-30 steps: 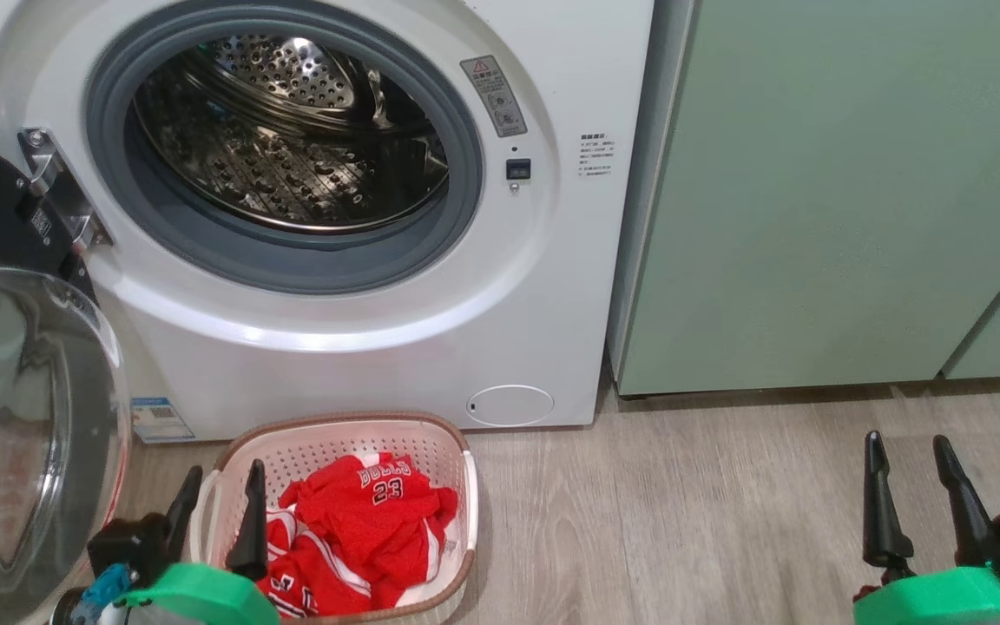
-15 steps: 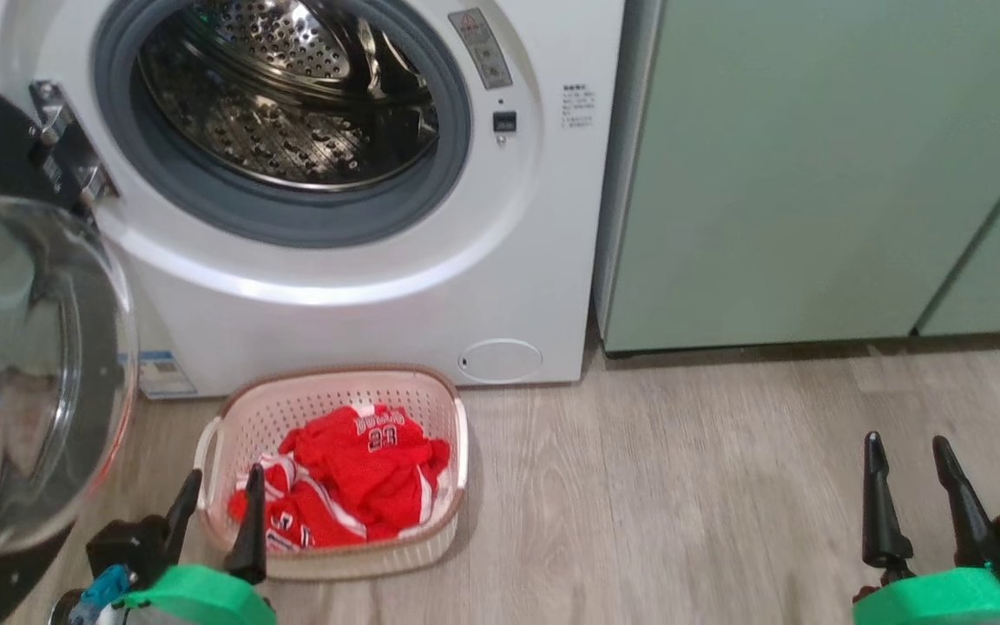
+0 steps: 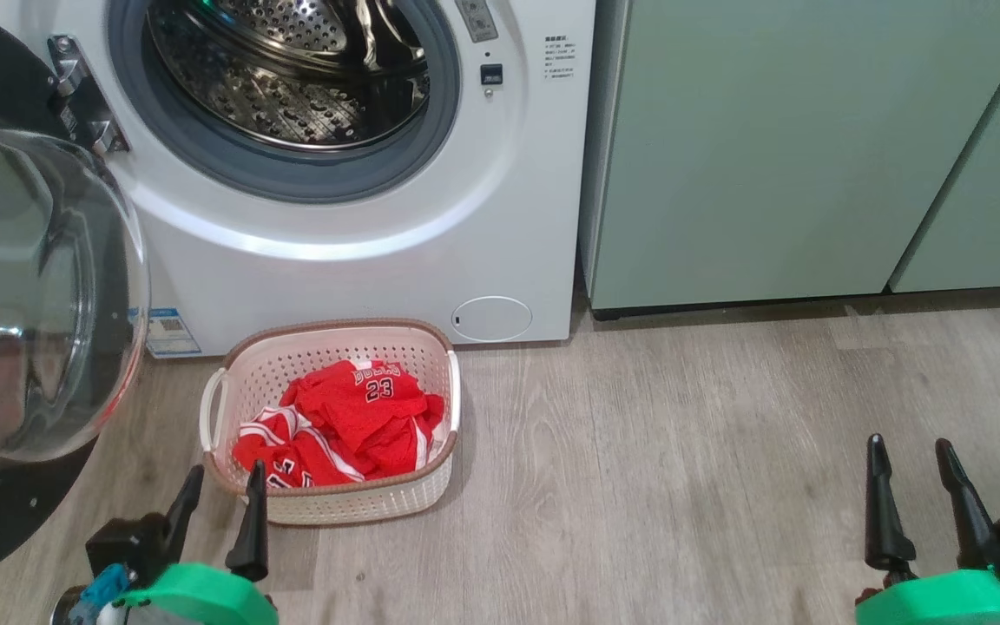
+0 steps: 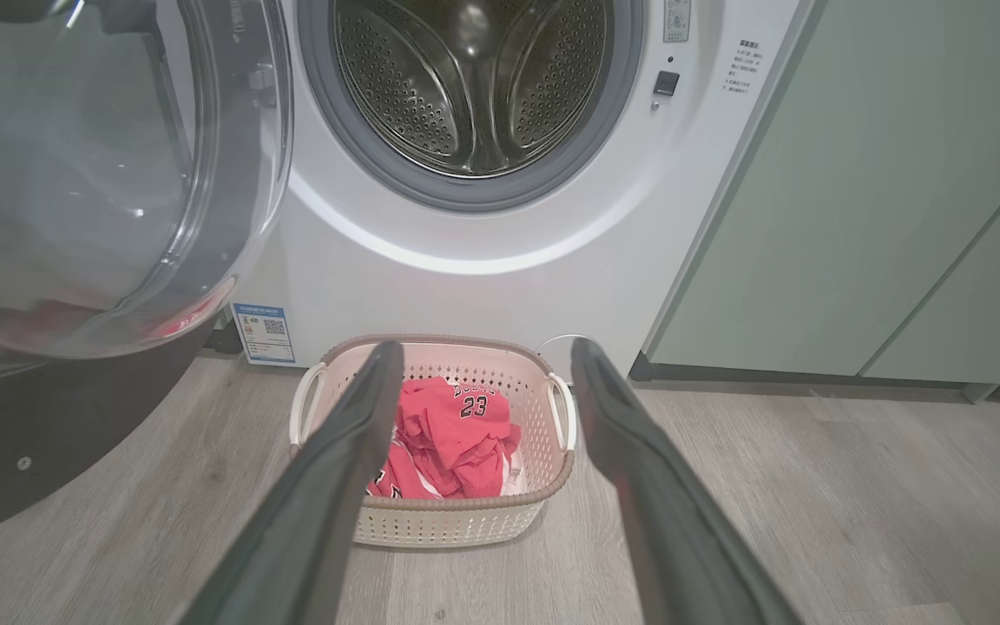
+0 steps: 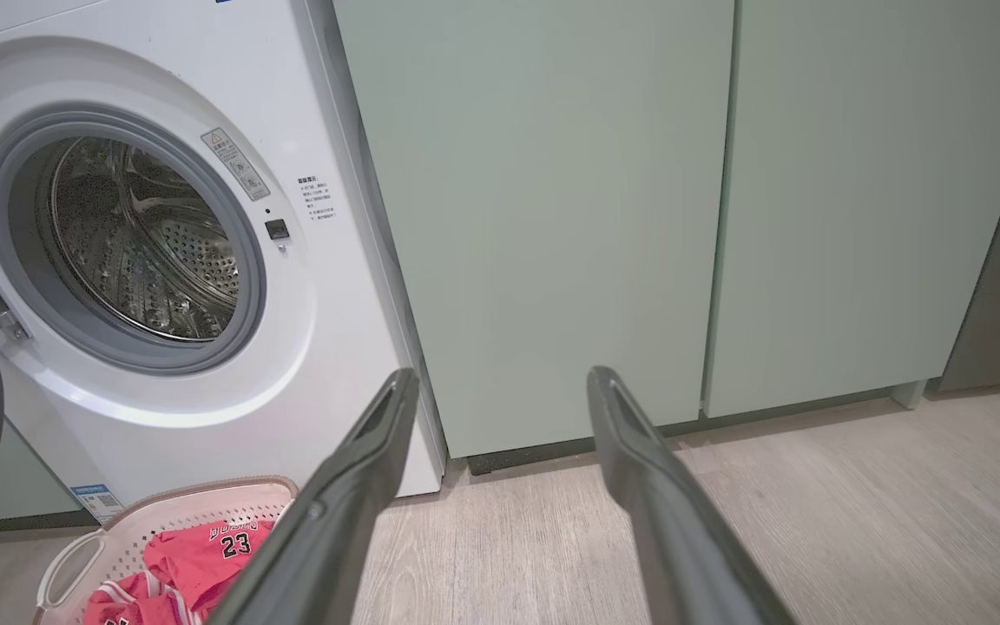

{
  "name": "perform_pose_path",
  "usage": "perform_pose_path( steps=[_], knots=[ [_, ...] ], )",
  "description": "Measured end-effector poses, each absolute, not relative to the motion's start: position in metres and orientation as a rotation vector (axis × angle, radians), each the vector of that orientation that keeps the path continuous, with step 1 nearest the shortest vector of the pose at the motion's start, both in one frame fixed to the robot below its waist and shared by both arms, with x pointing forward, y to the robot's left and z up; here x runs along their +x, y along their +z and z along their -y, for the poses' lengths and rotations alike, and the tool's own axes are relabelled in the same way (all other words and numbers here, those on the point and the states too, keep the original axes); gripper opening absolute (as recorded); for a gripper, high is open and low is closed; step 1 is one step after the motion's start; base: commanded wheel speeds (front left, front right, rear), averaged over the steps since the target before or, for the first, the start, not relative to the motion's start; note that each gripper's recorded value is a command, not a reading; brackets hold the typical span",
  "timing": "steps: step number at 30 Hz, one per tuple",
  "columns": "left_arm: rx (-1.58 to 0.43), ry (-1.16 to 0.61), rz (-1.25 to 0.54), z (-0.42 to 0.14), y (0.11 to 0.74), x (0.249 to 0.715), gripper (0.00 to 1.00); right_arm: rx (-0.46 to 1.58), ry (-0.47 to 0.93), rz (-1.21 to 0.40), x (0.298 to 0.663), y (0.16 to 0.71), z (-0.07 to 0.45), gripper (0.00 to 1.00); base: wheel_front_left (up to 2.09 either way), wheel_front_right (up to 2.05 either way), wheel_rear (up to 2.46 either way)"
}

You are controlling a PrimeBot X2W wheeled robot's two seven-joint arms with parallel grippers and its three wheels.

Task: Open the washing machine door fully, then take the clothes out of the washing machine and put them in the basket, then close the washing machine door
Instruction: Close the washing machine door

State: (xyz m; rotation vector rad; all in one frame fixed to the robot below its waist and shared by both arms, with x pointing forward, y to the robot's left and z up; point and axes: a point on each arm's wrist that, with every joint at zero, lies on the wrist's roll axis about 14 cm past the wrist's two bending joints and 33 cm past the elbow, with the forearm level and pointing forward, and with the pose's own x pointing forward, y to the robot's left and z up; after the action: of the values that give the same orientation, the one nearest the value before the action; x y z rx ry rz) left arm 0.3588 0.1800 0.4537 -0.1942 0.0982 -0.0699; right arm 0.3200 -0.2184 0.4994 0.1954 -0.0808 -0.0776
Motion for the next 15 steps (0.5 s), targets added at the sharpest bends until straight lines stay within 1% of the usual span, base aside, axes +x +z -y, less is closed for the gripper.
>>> perform_pose_path(
  steps=[15],
  knots=[
    [-0.198, -0.055, -0.068, -0.1819, 0.4618, 0.3586, 1.0, 0.195, -0.066, 0.081, 0.323, 0.4999, 0.2152, 1.0, 0.0, 0.0, 0.0]
  ],
)
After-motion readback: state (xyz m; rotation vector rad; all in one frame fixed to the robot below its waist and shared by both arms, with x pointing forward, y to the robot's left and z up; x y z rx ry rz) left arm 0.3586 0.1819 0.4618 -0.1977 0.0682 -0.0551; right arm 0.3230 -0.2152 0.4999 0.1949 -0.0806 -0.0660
